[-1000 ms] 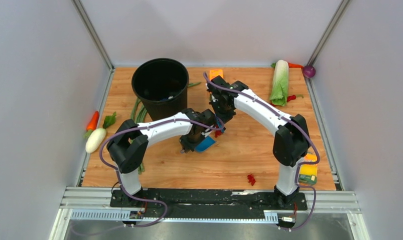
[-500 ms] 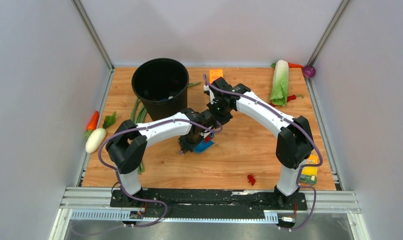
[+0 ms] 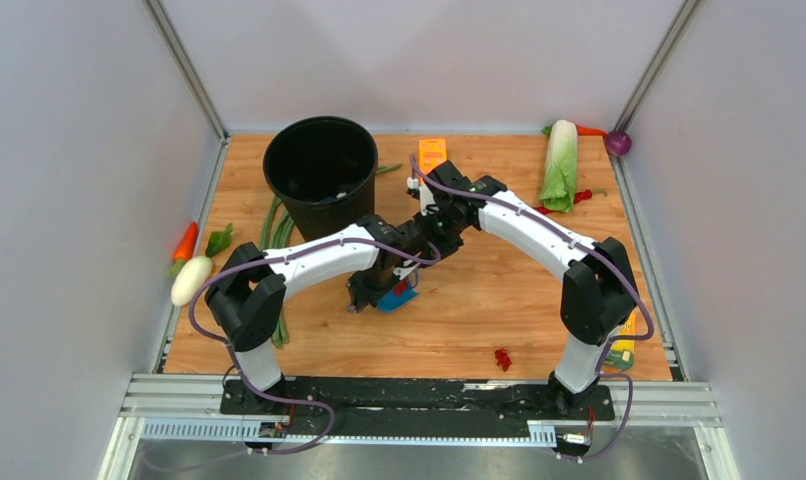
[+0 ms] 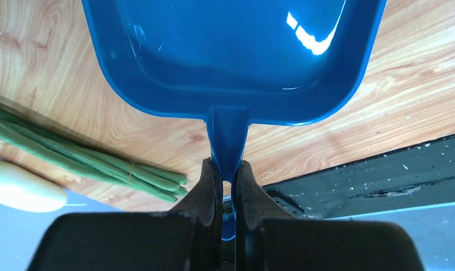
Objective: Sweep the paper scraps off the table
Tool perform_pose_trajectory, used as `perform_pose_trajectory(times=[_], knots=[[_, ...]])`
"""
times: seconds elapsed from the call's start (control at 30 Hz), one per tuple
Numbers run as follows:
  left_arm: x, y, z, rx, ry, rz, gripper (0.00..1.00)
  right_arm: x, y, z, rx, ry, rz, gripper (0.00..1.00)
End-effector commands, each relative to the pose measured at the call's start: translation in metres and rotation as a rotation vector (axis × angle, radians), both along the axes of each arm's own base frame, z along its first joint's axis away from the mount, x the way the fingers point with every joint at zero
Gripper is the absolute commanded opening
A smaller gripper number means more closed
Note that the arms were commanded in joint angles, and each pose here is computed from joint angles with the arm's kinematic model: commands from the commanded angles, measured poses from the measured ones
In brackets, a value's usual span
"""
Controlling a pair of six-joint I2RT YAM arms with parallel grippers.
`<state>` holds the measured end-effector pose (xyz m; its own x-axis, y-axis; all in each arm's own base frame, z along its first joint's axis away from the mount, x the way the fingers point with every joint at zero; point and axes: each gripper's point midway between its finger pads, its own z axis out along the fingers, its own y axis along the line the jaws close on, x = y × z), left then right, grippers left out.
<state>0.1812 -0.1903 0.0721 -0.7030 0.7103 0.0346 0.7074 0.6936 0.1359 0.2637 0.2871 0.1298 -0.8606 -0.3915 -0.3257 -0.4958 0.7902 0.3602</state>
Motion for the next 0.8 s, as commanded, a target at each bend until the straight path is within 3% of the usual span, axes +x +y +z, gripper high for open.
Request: perform_pose_trajectory(times=[0.0,0.77], knots=[[0.028,-0.034,0.014,-0.148,-0.130,-0.007,0.00,-0.042,0.045,0.049,0.262,0.090,0.137,0.00],[0.037,-0.032,0.078,-0.231,-0.268,0.037,0.00,-0.049,0.052,0.132,0.427,-0.008,0.150,0.00]])
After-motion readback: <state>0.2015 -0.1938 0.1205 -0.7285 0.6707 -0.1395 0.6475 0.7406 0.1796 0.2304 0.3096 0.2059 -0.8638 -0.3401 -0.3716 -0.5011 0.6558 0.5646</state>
